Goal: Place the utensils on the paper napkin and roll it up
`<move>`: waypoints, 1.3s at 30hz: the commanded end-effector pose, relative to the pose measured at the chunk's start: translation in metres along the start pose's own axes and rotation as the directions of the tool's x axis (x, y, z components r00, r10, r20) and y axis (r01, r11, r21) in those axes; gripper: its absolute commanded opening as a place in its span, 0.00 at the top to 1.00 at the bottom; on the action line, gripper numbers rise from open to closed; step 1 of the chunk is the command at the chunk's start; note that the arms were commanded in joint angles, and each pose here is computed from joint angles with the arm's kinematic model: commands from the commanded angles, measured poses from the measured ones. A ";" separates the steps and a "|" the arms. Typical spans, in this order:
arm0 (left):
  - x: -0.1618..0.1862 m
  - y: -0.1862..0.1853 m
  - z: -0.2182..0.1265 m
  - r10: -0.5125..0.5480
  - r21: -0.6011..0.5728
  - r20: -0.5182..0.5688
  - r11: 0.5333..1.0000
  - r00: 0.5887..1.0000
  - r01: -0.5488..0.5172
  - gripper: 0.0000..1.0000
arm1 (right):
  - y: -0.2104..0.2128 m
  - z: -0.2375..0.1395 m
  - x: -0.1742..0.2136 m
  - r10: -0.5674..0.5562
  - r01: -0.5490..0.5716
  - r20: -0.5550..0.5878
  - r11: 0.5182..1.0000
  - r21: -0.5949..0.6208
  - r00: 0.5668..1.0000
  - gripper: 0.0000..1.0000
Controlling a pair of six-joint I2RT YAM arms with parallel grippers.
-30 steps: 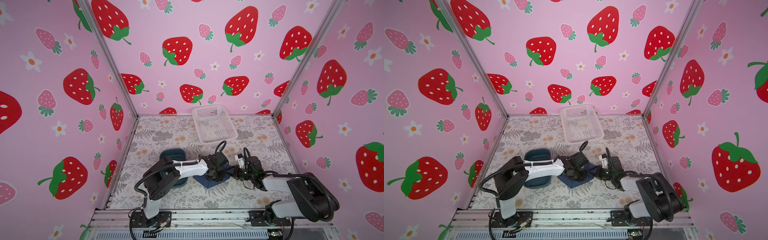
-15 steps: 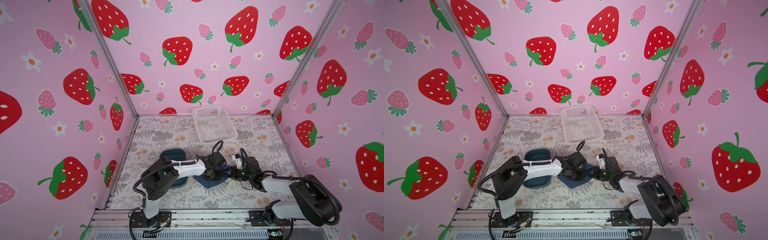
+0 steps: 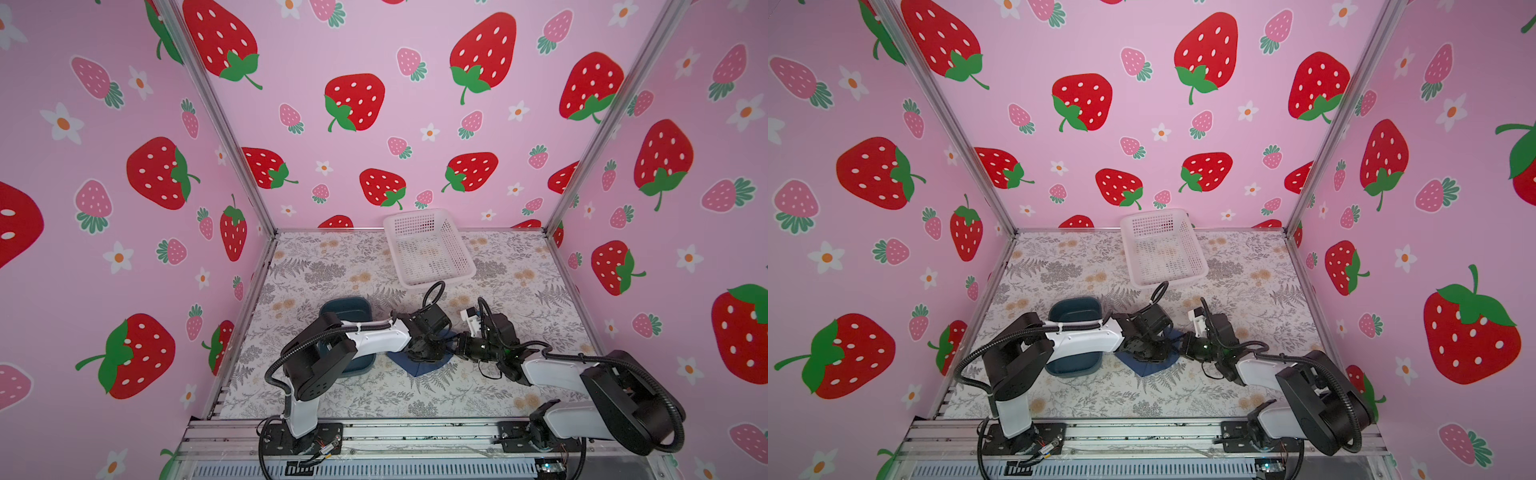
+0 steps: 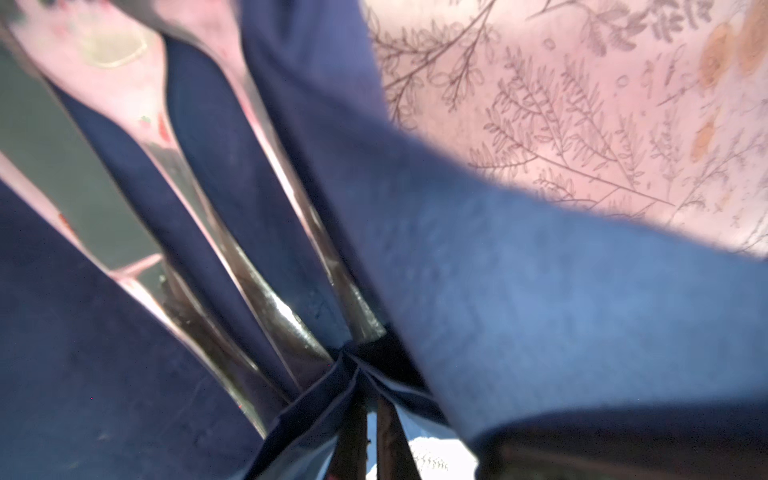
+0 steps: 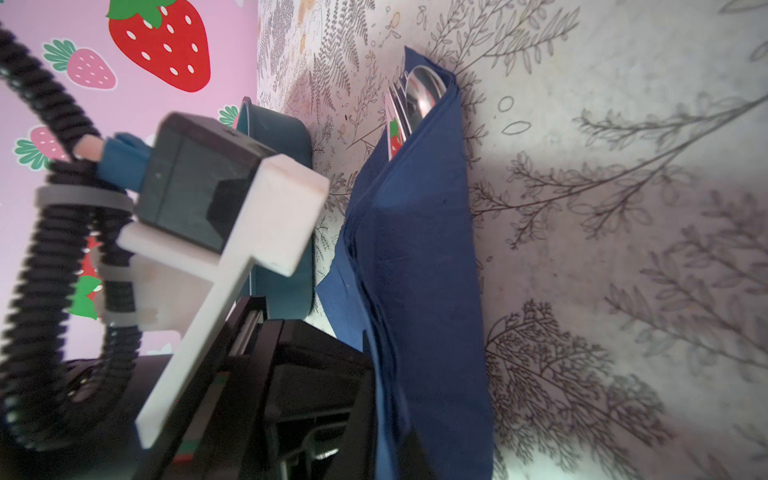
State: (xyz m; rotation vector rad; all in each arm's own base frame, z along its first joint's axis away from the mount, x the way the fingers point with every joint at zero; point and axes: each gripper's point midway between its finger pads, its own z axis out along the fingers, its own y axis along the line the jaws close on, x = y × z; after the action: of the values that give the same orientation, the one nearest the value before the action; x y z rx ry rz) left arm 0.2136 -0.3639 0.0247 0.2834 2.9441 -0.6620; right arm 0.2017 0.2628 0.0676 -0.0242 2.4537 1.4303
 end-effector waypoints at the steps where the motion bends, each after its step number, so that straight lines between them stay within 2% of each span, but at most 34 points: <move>1: -0.002 0.004 -0.005 -0.013 -0.008 0.017 1.000 1.000 0.013 0.90 | 0.017 0.003 -0.012 0.001 0.000 0.034 0.999 -0.036 0.999 0.91; 7: -0.006 -0.006 -0.022 0.002 0.042 0.060 0.999 0.998 -0.005 0.88 | 0.001 -0.001 -0.017 0.035 -0.039 0.088 0.999 0.038 0.995 0.91; 15: 0.002 -0.030 -0.030 0.037 0.177 0.066 0.983 0.997 -0.048 0.89 | -0.009 -0.004 -0.021 0.074 -0.081 0.115 0.995 0.059 0.991 0.91; 26: 0.004 -0.037 -0.012 0.049 0.165 0.014 0.985 0.999 -0.051 0.90 | -0.011 -0.006 -0.022 0.085 -0.093 0.122 0.994 0.061 0.989 0.91; 32: -0.006 -0.024 -0.009 0.038 0.103 0.037 0.994 0.999 -0.041 0.90 | -0.011 -0.005 -0.021 0.085 -0.092 0.112 0.994 0.058 0.990 0.90; 39: -0.011 -0.030 -0.009 0.039 0.132 0.045 0.990 0.998 -0.045 0.89 | -0.013 -0.006 -0.019 0.082 -0.089 0.104 0.994 0.064 0.991 0.89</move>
State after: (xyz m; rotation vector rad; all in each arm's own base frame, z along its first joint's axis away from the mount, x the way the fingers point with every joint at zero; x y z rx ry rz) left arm 0.2079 -0.3795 0.0379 0.3289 2.8850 -0.8313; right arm 0.2215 0.2514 0.0627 0.1632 2.4509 1.3426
